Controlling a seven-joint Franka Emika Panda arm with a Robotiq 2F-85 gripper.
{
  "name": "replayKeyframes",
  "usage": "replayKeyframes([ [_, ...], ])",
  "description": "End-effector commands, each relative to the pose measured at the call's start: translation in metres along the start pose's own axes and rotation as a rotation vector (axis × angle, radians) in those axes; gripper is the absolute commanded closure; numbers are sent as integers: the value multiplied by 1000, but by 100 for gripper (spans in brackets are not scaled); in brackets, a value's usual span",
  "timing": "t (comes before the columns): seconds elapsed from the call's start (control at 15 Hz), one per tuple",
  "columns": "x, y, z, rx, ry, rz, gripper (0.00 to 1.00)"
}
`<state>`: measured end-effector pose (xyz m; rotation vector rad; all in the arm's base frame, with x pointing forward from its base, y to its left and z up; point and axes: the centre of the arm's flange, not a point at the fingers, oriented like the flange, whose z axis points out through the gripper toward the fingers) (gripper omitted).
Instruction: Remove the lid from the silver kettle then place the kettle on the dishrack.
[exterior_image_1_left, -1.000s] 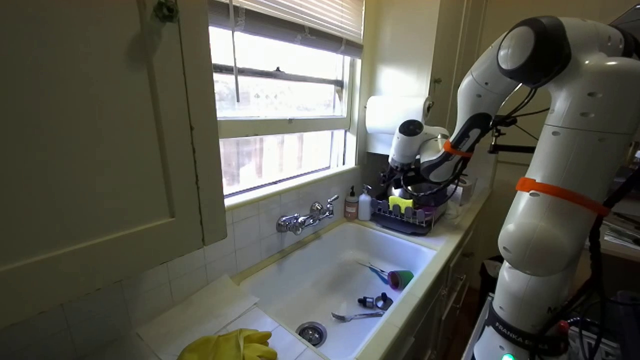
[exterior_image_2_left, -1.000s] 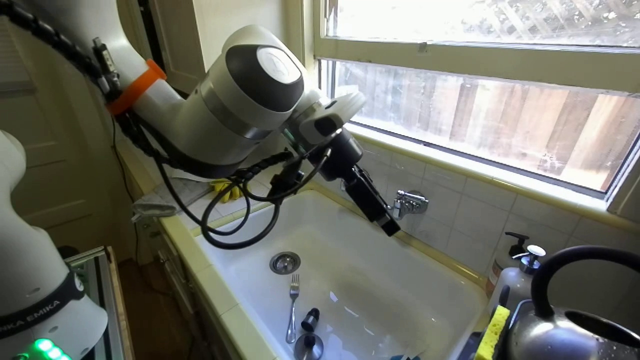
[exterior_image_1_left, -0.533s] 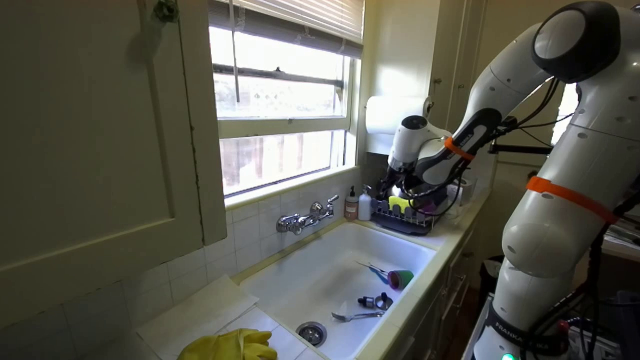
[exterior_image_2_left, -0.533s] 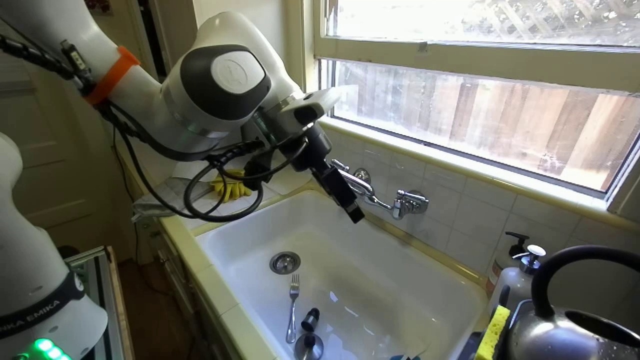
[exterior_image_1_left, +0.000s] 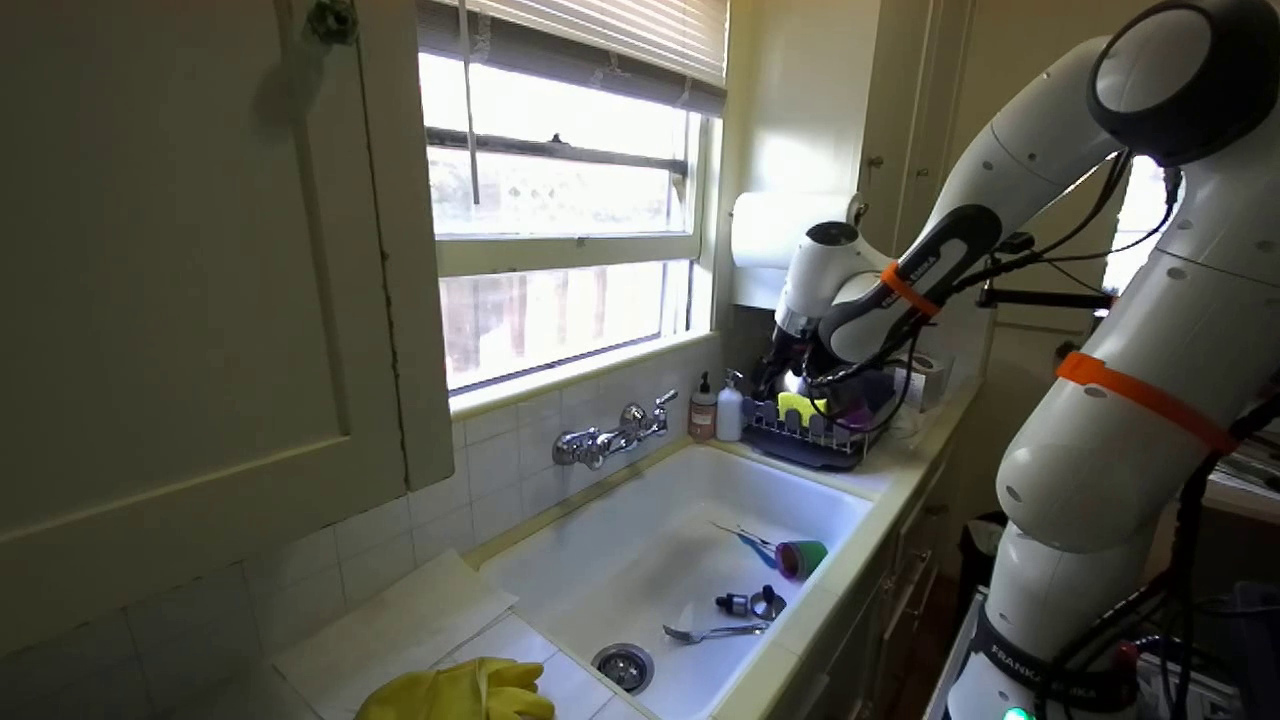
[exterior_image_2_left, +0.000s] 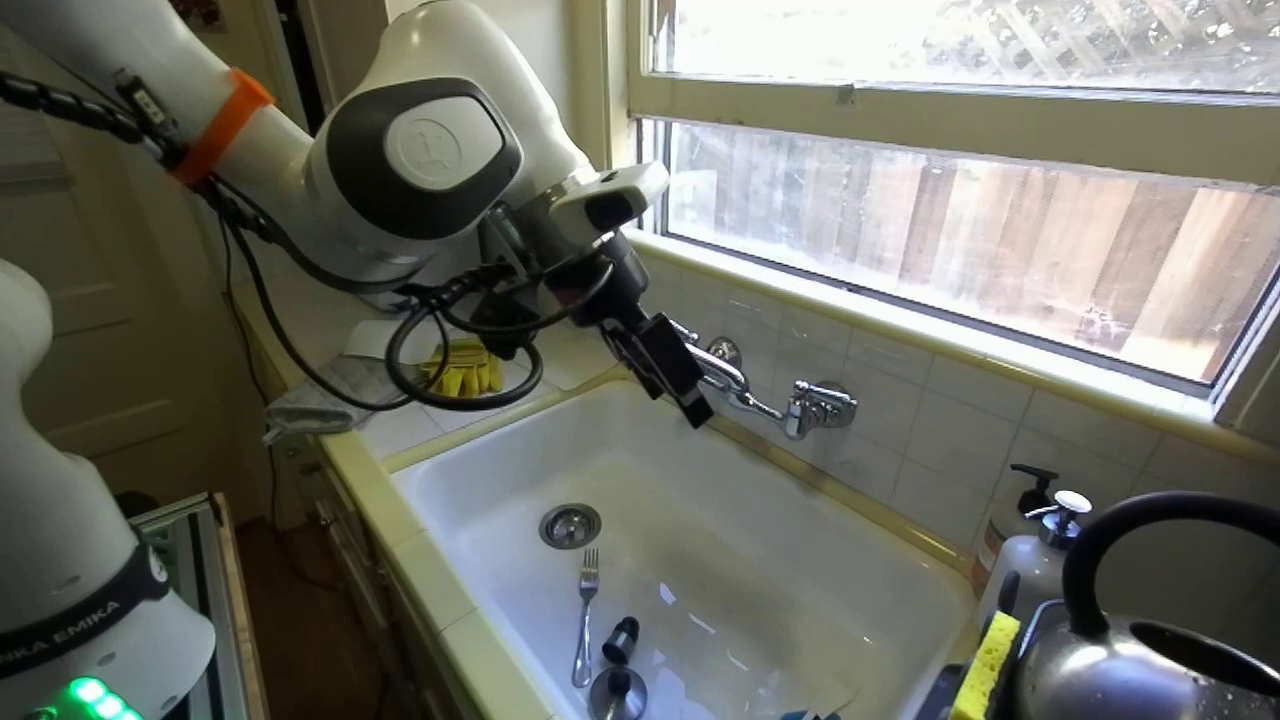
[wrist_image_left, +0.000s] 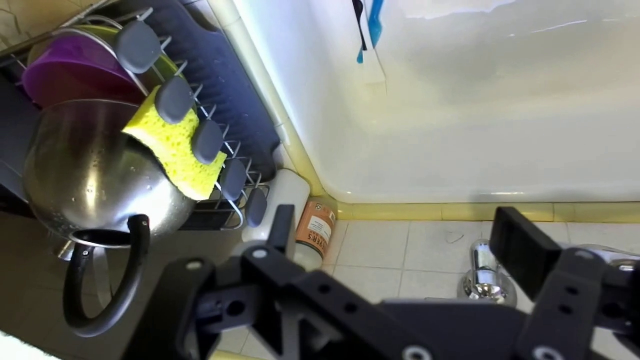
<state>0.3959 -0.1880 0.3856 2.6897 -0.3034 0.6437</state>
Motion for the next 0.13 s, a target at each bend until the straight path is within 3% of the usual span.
replayKeyframes([
  [0.0,0,0,1,-1,-2,0,0],
  [0.07,-1,1,1,-2,-2,2,0],
])
